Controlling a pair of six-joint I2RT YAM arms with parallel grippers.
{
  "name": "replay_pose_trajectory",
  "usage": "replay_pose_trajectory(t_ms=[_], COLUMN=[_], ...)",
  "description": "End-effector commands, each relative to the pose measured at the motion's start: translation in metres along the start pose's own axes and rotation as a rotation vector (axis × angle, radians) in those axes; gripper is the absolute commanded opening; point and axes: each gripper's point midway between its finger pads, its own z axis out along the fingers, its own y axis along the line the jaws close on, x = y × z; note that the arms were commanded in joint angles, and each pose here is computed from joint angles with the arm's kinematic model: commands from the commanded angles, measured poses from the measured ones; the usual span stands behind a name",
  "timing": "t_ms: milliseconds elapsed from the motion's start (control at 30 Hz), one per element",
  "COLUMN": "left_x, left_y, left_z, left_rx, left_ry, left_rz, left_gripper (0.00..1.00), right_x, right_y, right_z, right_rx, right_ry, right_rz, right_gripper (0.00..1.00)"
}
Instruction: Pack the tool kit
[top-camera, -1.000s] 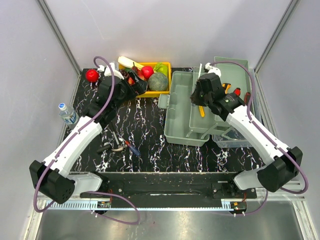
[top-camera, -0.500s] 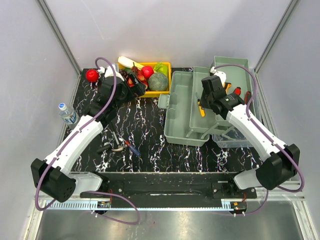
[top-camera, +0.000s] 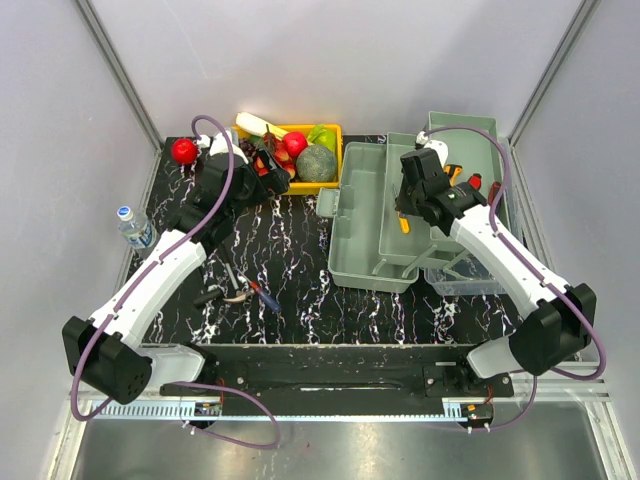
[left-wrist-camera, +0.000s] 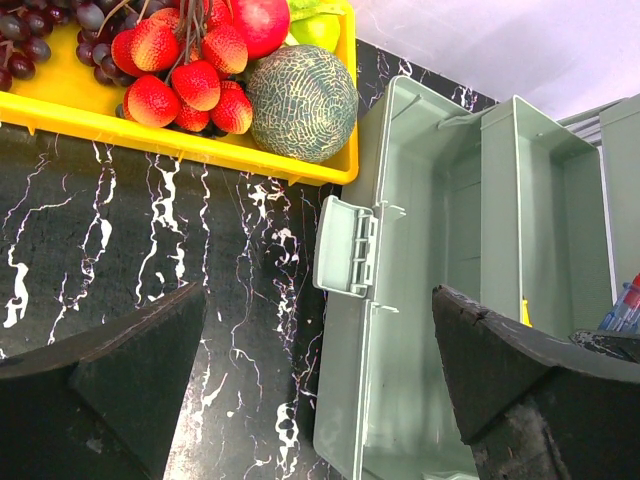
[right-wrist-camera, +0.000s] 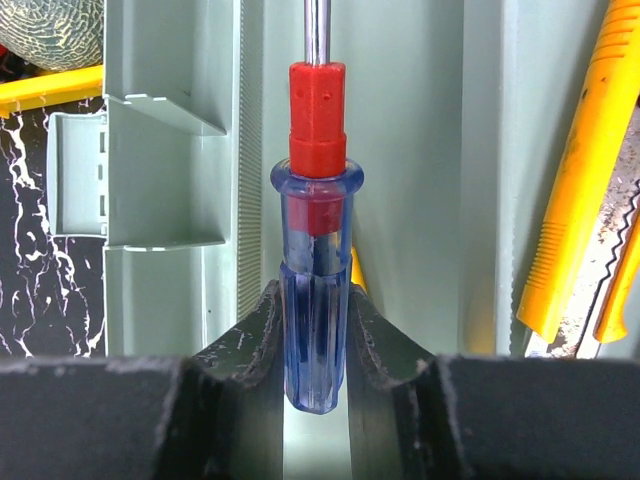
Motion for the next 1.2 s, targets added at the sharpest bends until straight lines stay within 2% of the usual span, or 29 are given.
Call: replay_pose_trajectory(t_ms=[0,400,667,700,800,833,933,1033,1167], left_x=[-0.013,-0.01,-0.01,-0.01,-0.009,-0.009,-0.007,-0.005,0.008], left_y=[-0.002,0.002,0.004,0.005,0.006,0.007,0.012,0.021,0.046], left_z=[0.002,0.005,0.004,0.004,0.003,0.004,0.005,0.004,0.002], left_rx=[0.002,-0.008,-0.01,-0.011,-0.011,-0.014,-0.03,-0.074,-0.193], left_ry=[-0.044,-0.036,-0.035,-0.035,-0.03,-0.027,-0.018,-0.005,0.038], left_rz=[-0.002,-0.002,-0.003,-0.003,-0.013,-0.018,-0.03,-0.044,-0.08], left_gripper=[0.99,0.99,0.99,0.99,0.99,0.99,0.99,0.99,0.99], right_x=[0.014,0.009,0.034,0.037,0.041,0.04,0.031,0.016,-0.01], right_y=[0.006,0.011,0.005,0.005,0.005,0.005,0.006,0.012,0.026], right_z=[0.005,-0.002,0.008,0.009,0.009,0.008,0.003,-0.007,-0.027], right_rx=[0.022,0.088,0.141,0.137,0.128,0.13,0.125,0.09,0.007], right_ry=[0.039,-0.019,0.074,0.083,0.093,0.087,0.063,0.026,-0.03], right_rz=[-0.033,-0.108,-0.078,-0.072,-0.07,-0.065,-0.061,-0.057,-0.023], right_gripper=[0.16,0.15,0.19,0.21,0.37,0.47,0.6,0.67,0.7])
